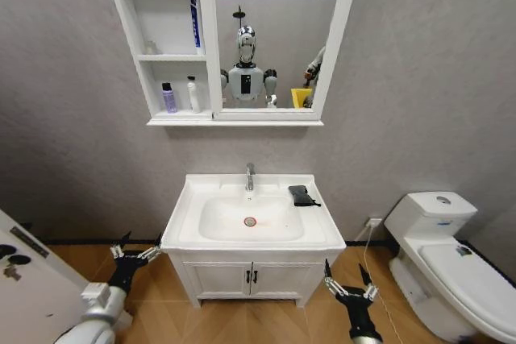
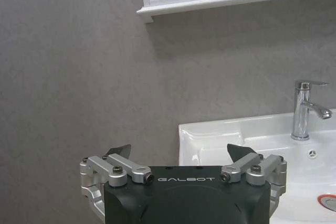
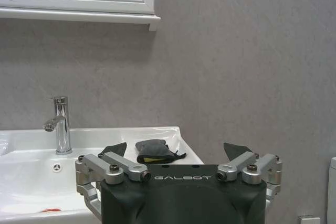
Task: Move facial cleanser and shampoo from washbasin to cabinet, then wipe washbasin with towel.
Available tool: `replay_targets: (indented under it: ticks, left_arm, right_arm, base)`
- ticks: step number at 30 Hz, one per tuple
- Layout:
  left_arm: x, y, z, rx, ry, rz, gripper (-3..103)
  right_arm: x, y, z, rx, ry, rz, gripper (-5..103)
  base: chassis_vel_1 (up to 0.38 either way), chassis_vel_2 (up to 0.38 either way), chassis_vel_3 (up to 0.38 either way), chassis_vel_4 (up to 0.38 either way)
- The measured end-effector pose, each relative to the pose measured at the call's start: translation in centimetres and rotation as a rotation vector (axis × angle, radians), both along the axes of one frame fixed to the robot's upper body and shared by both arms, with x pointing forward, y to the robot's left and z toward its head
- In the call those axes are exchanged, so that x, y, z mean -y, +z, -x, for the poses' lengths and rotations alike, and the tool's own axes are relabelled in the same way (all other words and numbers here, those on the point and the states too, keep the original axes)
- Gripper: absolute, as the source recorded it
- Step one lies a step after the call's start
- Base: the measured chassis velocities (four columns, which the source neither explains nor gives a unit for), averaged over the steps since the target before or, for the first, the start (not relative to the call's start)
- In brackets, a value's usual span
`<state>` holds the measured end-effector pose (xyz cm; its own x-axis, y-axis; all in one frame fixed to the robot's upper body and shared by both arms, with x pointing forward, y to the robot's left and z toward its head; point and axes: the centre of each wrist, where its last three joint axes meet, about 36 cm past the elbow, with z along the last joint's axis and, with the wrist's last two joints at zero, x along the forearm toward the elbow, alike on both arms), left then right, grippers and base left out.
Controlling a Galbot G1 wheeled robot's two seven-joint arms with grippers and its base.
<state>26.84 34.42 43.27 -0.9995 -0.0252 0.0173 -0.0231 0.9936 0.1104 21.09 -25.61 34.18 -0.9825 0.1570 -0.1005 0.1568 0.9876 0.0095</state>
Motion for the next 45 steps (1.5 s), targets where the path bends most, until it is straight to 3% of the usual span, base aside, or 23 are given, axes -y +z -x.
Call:
replay_targets:
  ticks: [6, 15, 17, 21, 23, 24, 26, 27, 31, 32, 35, 45]
  left_arm:
    - [3.1, 0.8, 1.0, 0.020, -0.016, 0.038, 100]
    - [3.7, 0.9, 0.9, 0.019, -0.019, 0.042, 100]
    - [3.8, 0.9, 0.8, 0.019, -0.020, 0.043, 100]
    - [3.8, 0.9, 0.7, 0.019, -0.020, 0.044, 100]
    - [3.7, 0.9, 0.7, 0.019, -0.020, 0.045, 100]
    - [3.7, 0.9, 0.7, 0.019, -0.020, 0.045, 100]
    - [3.7, 0.8, 0.7, 0.018, -0.020, 0.045, 100]
    - [3.7, 0.8, 0.7, 0.018, -0.020, 0.045, 100]
    - [3.7, 0.8, 0.6, 0.018, -0.019, 0.046, 100]
    - [3.7, 0.8, 0.6, 0.018, -0.019, 0.046, 100]
    - [3.7, 0.8, 0.6, 0.018, -0.020, 0.046, 100]
    - [3.7, 0.8, 0.6, 0.017, -0.020, 0.047, 100]
  right_arm:
    - [-0.1, 1.2, -0.7, 0.003, 0.006, -0.006, 100]
    - [0.9, 3.0, -4.6, -0.017, 0.012, -0.032, 100]
    - [2.2, 5.1, -9.1, -0.052, 0.035, -0.095, 100]
    - [3.4, 6.2, -13.5, -0.090, 0.048, -0.133, 100]
    - [5.1, 7.0, -18.3, -0.119, 0.069, -0.157, 100]
    - [5.1, 7.0, -18.3, -0.119, 0.069, -0.157, 100]
    - [6.2, 7.0, -23.2, -0.150, 0.094, -0.173, 100]
    - [6.2, 7.0, -23.2, -0.150, 0.094, -0.173, 100]
    - [8.5, 5.8, -30.7, -0.271, 0.088, -0.175, 100]
    - [8.5, 5.8, -30.7, -0.271, 0.088, -0.175, 100]
    - [9.4, 7.3, -36.2, -0.314, 0.094, -0.161, 100]
    - [9.0, 6.0, -41.9, -0.410, 0.127, -0.099, 100]
  base:
    - [0.000, 0.000, 0.000, 0.000]
    - [0.000, 0.000, 0.000, 0.000]
    - [0.000, 0.000, 0.000, 0.000]
    - [0.000, 0.000, 0.000, 0.000]
    - [0.000, 0.000, 0.000, 0.000]
    - [0.000, 0.000, 0.000, 0.000]
    - [0.000, 0.000, 0.000, 0.000]
    - [0.000, 0.000, 0.000, 0.000]
    - [0.000, 0.000, 0.000, 0.000]
    - [0.000, 0.000, 0.000, 0.000]
    - [0.000, 0.000, 0.000, 0.000]
    - [0.000, 0.000, 0.000, 0.000]
